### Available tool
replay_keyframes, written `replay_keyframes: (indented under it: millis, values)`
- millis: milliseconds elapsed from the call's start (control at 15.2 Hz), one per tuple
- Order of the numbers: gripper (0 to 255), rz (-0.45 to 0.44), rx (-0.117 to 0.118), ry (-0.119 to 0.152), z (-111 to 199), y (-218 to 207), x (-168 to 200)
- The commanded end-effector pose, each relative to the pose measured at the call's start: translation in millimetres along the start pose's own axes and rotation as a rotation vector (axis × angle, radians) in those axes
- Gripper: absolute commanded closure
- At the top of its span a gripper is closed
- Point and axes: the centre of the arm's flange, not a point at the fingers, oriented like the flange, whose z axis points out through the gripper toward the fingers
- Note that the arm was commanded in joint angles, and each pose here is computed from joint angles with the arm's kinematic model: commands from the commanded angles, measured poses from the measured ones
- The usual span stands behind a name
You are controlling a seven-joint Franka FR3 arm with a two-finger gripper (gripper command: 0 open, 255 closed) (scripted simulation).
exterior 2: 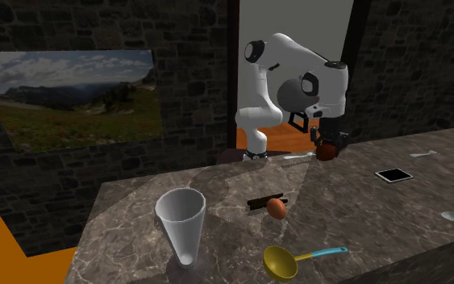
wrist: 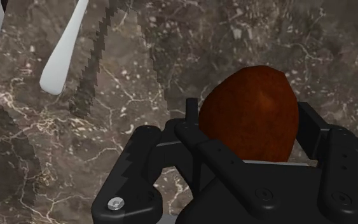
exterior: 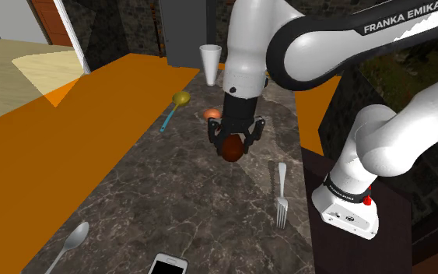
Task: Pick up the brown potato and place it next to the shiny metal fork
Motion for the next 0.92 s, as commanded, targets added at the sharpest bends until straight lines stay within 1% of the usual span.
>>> replay_keyframes:
  millis: [0,858]
  values:
    - [255,0.000,0.000,0.000,10,2,1]
    - [255,0.000,0.000,0.000,78,8,8]
